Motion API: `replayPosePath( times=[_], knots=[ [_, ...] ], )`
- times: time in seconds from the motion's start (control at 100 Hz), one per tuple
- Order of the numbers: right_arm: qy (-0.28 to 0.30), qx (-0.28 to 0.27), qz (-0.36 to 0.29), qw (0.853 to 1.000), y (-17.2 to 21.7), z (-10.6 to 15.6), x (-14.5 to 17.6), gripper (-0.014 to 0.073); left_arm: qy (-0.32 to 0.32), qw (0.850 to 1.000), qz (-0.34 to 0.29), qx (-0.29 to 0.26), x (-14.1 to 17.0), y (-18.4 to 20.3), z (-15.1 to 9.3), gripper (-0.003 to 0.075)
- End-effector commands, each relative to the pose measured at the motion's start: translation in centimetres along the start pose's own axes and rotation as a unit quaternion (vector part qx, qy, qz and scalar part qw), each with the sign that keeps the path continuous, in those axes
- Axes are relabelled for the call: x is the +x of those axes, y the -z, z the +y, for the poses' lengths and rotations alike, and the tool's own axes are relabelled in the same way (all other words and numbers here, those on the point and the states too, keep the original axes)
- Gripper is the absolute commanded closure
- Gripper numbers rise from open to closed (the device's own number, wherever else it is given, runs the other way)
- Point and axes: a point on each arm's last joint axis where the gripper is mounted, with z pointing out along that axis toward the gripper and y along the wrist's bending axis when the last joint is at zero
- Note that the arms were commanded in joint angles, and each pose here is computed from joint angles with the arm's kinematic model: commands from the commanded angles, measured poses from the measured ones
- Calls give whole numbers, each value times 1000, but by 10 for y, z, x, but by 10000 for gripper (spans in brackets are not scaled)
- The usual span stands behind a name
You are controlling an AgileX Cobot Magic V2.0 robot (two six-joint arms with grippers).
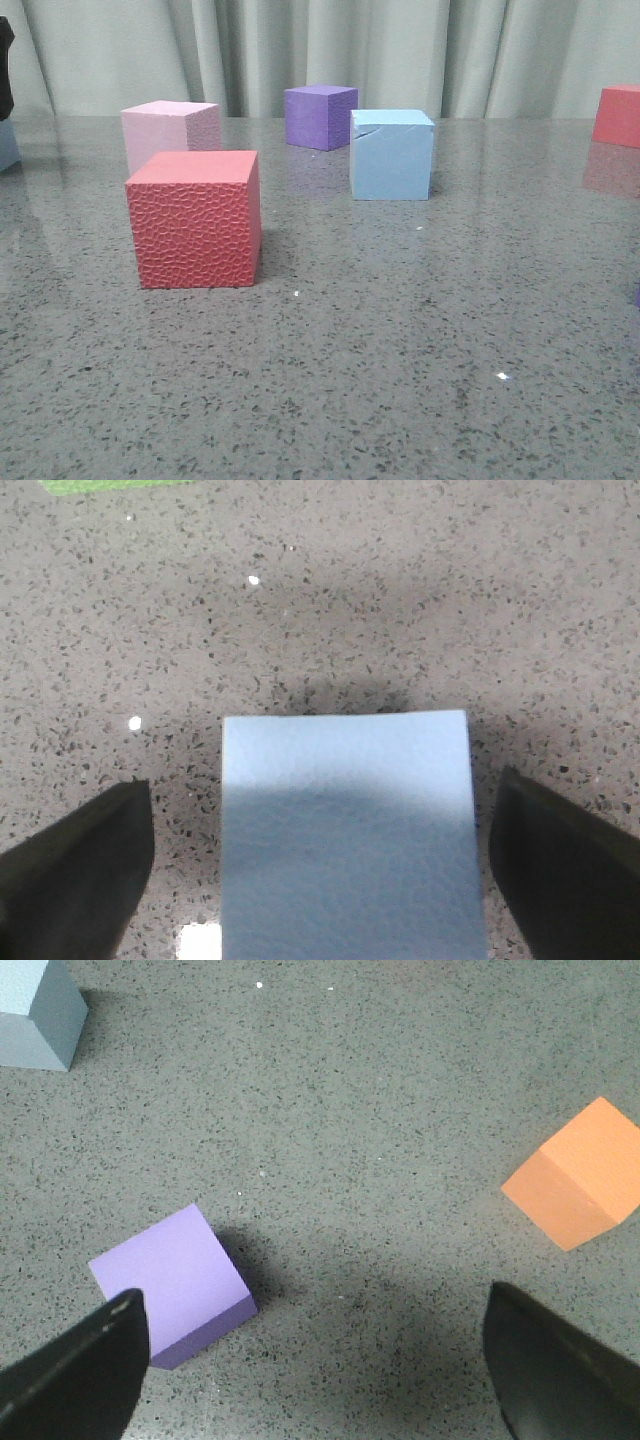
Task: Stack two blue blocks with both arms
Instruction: 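Close the left gripper on the second light-blue cube and lift it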
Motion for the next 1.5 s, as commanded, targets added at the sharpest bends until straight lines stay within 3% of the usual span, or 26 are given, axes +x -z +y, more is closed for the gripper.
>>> replayPosePath(
  times=[0.0, 0.57, 0.92, 1.34, 1.49],
  knots=[
    [4, 7, -42, 999, 5, -2, -9, -69, 10, 998, -59, 3, -15, 25, 1, 81],
    [4, 7, -42, 999, 5, -2, -9, -69, 5, 999, -46, 2, -12, 24, 1, 85],
    [4, 7, -42, 999, 5, -2, -9, -69, 5, 999, -35, 2, -10, 24, 1, 281],
    [4, 7, -42, 999, 5, -2, -9, -69, 5, 999, -31, 2, -10, 24, 2, 418],
    [4, 7, -42, 999, 5, -2, -9, -69, 5, 1000, -24, 1, -8, 27, 2, 426]
  ],
)
